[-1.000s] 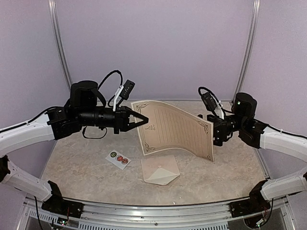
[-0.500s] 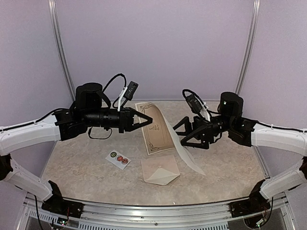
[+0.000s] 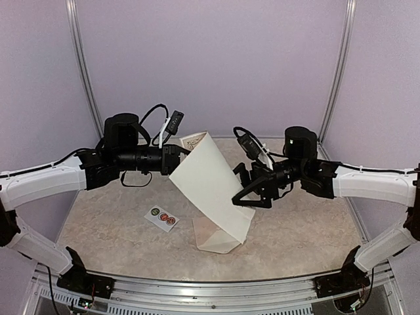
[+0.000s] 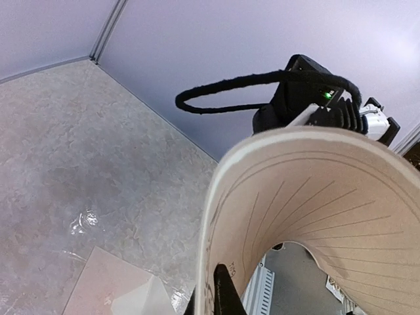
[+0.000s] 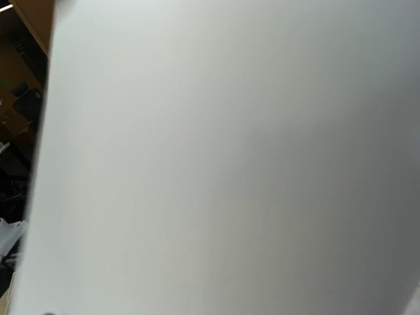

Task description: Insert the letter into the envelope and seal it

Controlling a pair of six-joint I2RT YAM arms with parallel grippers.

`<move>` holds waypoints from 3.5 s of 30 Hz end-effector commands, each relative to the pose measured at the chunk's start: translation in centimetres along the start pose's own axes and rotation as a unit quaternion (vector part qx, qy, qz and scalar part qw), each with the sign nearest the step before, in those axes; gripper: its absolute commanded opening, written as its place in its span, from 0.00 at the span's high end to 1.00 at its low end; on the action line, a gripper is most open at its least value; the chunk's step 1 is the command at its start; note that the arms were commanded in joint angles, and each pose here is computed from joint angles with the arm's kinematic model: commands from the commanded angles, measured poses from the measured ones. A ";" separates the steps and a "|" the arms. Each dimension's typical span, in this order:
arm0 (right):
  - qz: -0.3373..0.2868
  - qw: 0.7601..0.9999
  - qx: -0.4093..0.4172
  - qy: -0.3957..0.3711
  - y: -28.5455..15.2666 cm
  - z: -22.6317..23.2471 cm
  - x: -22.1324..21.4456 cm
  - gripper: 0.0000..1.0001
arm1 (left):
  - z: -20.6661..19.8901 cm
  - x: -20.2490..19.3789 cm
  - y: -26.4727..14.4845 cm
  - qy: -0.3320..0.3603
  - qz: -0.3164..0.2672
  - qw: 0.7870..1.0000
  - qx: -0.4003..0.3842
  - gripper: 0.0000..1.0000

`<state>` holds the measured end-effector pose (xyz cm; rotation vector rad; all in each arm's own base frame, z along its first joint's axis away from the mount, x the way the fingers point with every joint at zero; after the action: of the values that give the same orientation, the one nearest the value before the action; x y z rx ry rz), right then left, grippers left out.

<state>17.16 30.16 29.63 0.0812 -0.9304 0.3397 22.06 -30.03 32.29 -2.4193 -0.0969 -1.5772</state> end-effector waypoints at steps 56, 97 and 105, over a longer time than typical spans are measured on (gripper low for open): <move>-0.163 0.977 -0.134 0.030 -4.9 -2.6 -0.1 0.00 | 1.1 -2.9 -4.1 -0.005 0.018 1.000 0.005 1.00; -0.182 0.981 -0.058 0.035 -7.2 0.0 -2.1 0.00 | 3.1 -3.2 -5.7 -0.046 0.002 0.998 0.047 1.00; -0.199 0.969 -0.138 0.042 -7.0 -1.7 -1.5 0.64 | 3.1 -3.1 -5.5 -0.045 -0.002 0.997 0.056 1.00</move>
<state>18.91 23.22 27.76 0.0777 -0.8225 -0.0815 22.67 -23.85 28.57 -2.4174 -0.1613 -1.3913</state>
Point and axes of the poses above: each gripper's point midway between its finger pads, its own y axis out along the fingers, its own z axis along the line the jaws close on, x = y × z, the point moved 7 cm from there along -y, back along the fingers, and after that the axes turned 12 degrees about y, right-handed, at the moved point
